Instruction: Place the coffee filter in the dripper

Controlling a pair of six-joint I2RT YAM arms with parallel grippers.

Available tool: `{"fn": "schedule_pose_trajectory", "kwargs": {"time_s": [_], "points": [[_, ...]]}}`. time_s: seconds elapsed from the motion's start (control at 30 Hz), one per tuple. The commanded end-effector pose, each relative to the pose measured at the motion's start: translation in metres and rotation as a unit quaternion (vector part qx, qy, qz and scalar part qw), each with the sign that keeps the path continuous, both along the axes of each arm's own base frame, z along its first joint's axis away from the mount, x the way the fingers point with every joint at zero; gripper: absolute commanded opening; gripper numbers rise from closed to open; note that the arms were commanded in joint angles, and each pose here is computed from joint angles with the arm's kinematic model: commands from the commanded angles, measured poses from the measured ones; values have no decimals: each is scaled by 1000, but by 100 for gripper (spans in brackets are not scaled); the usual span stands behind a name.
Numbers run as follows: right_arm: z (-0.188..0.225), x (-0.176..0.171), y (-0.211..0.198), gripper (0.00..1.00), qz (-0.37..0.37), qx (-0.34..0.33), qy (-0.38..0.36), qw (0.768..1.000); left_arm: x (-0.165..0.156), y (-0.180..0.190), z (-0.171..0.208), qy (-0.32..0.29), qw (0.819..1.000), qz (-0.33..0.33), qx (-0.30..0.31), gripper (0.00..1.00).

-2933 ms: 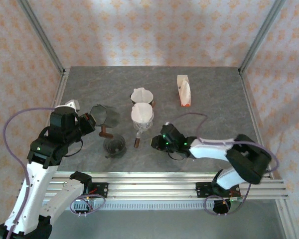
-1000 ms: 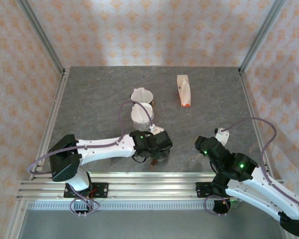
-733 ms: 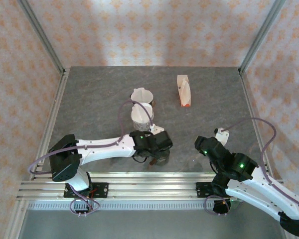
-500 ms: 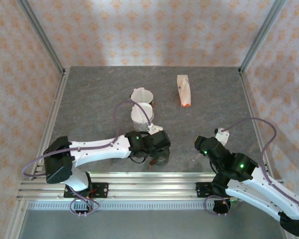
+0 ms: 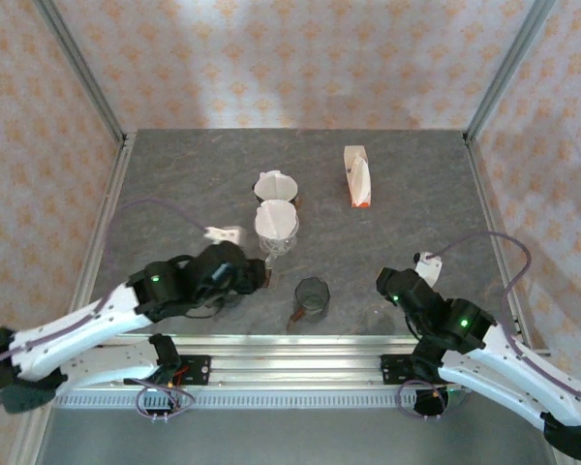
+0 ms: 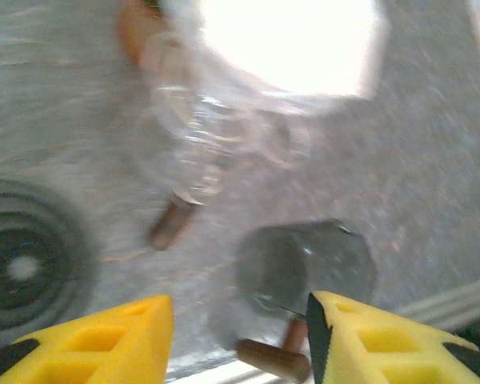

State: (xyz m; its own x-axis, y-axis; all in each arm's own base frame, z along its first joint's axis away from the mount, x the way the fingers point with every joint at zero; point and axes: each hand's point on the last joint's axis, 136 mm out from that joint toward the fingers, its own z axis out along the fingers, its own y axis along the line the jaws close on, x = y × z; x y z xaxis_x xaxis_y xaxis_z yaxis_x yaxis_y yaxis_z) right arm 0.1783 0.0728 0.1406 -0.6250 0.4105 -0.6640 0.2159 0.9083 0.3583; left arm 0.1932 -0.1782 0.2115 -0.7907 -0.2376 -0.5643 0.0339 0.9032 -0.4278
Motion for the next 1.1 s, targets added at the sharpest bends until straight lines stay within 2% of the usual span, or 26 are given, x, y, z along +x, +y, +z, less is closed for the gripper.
{"fn": "schedule_pose_trajectory", "kwargs": {"time_s": [0.0,0.17,0.27,0.47,0.67,0.9,1.07], "points": [[2,3,1,60,-8,14,-10,1000,-6,54,-39,64,995,75,28,48],[2,4,3,60,-6,17,-13,1000,-6,97,-83,122,979,155,41,48],[4,4,3,60,-4,19,-14,1000,-4,110,-97,128,973,186,46,47],[4,2,1,60,-5,19,-17,1000,-1,124,-114,127,966,211,75,47],[4,3,0,61,-7,20,-19,1000,9,119,-134,127,966,218,64,44],[5,1,-3,61,-9,15,-16,1000,13,121,-142,137,963,215,85,16],[4,2,-3,61,-13,16,-16,1000,9,121,-139,138,965,209,81,0]]}}
